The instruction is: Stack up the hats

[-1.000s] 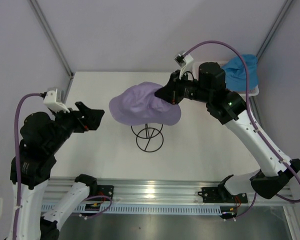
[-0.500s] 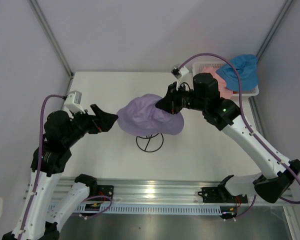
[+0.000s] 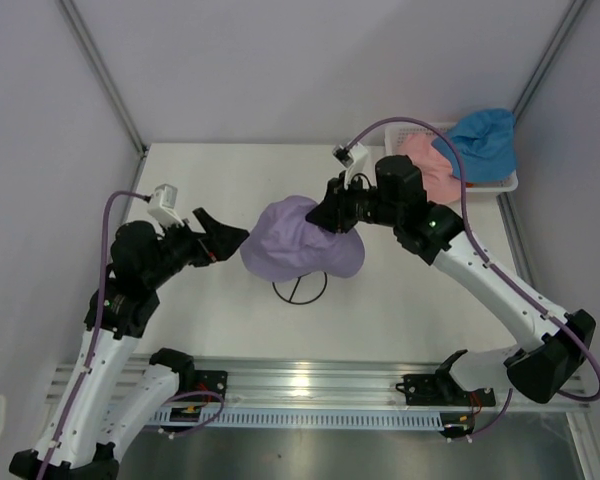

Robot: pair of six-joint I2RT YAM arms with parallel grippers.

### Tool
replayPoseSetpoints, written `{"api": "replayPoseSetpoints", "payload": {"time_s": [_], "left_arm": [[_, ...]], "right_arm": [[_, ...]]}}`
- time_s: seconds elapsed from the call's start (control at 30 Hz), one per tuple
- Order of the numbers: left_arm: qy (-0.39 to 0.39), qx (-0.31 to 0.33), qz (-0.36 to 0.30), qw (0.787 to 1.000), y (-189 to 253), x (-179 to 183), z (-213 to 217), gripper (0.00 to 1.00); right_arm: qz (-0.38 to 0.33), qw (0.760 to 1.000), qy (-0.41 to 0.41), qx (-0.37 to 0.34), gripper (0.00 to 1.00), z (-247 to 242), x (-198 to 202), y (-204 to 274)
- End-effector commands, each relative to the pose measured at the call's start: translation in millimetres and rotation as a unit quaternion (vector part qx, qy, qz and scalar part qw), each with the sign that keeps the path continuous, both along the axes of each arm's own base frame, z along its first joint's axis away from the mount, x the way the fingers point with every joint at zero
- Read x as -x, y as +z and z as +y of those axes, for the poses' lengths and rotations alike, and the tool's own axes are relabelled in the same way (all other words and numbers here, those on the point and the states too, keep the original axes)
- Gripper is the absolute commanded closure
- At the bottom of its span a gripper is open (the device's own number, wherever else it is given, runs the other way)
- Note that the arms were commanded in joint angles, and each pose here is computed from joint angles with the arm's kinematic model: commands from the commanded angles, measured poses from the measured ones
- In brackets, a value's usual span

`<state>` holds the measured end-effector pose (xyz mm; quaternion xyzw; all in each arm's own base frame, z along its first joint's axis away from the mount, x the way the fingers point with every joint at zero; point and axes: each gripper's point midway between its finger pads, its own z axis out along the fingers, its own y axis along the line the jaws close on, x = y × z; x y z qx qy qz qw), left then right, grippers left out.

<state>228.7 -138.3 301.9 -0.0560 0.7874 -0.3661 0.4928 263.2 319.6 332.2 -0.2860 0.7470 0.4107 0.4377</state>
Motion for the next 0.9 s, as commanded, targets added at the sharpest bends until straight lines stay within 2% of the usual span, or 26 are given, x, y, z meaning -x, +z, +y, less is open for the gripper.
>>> {"api": "replayPoseSetpoints", "payload": {"time_s": [0.0, 0.1, 0.17, 0.27, 0.33, 0.4, 0.43, 0.5, 0.67, 0.8, 0.83, 0.87], "left_arm": [[0.005, 0.022, 0.020, 1.000, -10, -6, -3, 0.00], [0.009, 0.021, 0.034, 0.999, -23, -7, -3, 0.00], [0.011, 0.021, 0.040, 0.999, -28, -10, -3, 0.00], [0.006, 0.025, 0.052, 0.998, -34, -12, -6, 0.00], [0.007, 0.033, 0.060, 0.998, -37, -13, -8, 0.00], [0.013, 0.034, 0.072, 0.997, -46, -14, -7, 0.00], [0.015, 0.038, 0.079, 0.996, -50, -14, -8, 0.00], [0.024, 0.037, 0.081, 0.996, -54, -15, -5, 0.01], [0.034, 0.008, 0.089, 0.995, -63, -14, 2, 0.03], [0.076, -0.049, 0.073, 0.993, -49, -16, 25, 0.01], [0.082, -0.066, 0.068, 0.992, -48, -17, 30, 0.00], [0.083, -0.069, 0.056, 0.993, -34, -19, 31, 0.01]], "right_arm": [[-0.014, 1.000, 0.002, 0.007, 0.76, 5, -6, -10], [0.001, 1.000, 0.003, 0.023, 0.75, 3, -4, -28], [0.007, 1.000, 0.005, 0.027, 0.70, 2, -2, -32], [0.011, 0.999, 0.016, 0.028, 0.56, 2, 3, -35], [0.004, 1.000, 0.015, 0.024, 0.30, 0, 5, -29], [-0.001, 1.000, 0.001, 0.031, 0.08, -5, 4, -25], [-0.013, 0.999, -0.014, 0.038, 0.01, -10, 0, -22], [-0.034, 0.998, -0.036, 0.035, 0.00, -21, 0, -3], [-0.094, 0.976, -0.192, 0.044, 0.00, -79, -29, 37], [-0.103, 0.932, -0.345, 0.048, 0.00, -162, -75, 51], [-0.092, 0.910, -0.401, 0.053, 0.00, -201, -98, 47], [-0.082, 0.900, -0.425, 0.053, 0.00, -219, -109, 42]]}}
